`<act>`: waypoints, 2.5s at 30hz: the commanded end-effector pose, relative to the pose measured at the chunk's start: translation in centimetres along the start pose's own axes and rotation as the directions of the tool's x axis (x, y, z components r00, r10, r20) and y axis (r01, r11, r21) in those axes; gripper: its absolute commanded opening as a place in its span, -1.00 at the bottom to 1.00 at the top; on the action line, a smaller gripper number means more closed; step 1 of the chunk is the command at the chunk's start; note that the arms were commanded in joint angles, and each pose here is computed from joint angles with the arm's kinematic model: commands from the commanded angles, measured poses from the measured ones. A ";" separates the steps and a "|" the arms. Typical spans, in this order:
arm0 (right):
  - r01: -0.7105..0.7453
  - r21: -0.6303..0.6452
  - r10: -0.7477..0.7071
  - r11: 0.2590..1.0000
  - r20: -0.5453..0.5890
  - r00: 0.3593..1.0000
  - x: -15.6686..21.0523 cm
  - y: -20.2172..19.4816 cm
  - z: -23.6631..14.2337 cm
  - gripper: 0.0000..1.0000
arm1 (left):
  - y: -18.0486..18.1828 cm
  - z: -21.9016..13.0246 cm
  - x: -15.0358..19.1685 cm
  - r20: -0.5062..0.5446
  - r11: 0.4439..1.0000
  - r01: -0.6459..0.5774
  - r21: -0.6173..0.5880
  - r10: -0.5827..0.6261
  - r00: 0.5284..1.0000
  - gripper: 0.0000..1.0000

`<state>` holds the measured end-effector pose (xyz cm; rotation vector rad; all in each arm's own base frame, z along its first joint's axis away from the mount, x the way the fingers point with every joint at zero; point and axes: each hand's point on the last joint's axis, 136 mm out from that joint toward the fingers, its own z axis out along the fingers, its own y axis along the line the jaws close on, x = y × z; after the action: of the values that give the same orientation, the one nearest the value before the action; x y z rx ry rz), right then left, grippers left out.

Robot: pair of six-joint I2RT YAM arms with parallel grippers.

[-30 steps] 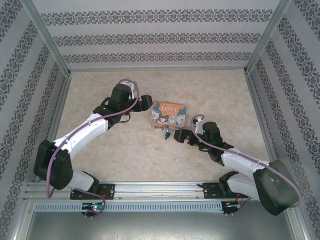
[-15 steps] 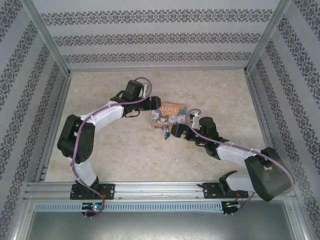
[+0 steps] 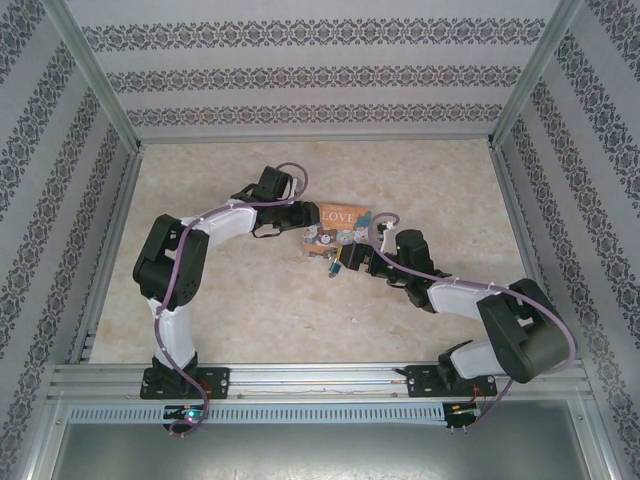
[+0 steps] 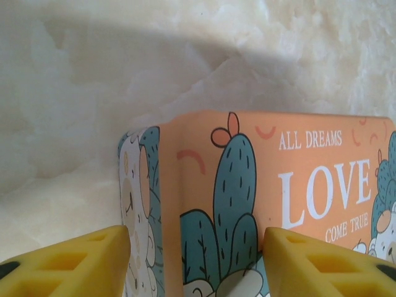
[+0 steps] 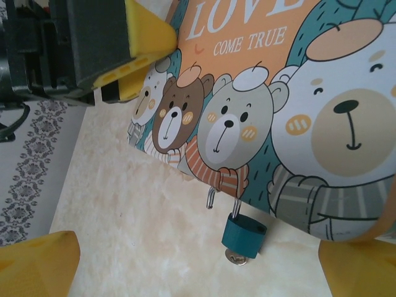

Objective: Unlock a padlock with a key

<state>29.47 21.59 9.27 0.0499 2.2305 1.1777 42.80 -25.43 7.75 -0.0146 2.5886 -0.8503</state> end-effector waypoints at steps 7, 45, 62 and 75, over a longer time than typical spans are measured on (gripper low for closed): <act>0.132 -0.079 -0.129 0.988 0.047 0.991 -3.6 1.4 1.2 0.97 | 3.2 -0.6 4.5 -0.056 0.993 0.098 -0.064 -0.102 0.993 0.06; 0.074 -0.198 -0.072 0.977 0.021 0.997 -1.8 1.1 -1.0 0.56 | -5.7 -9.6 1.3 0.137 0.986 0.072 0.150 -0.092 0.986 -0.19; 0.042 -0.252 -0.055 0.967 -0.043 0.998 -0.8 0.6 3.3 0.35 | -8.3 -2.3 1.7 -0.014 0.971 0.097 0.218 -0.096 0.995 -0.35; 0.023 -0.257 -0.048 0.966 -0.092 0.995 0.4 -0.5 5.2 0.25 | -5.9 -0.4 3.6 -0.061 0.979 0.128 0.161 -0.119 0.991 -0.37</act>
<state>31.83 24.26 5.56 -0.0893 2.1834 1.4228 39.07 -30.10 10.88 -0.1074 2.5638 -1.1018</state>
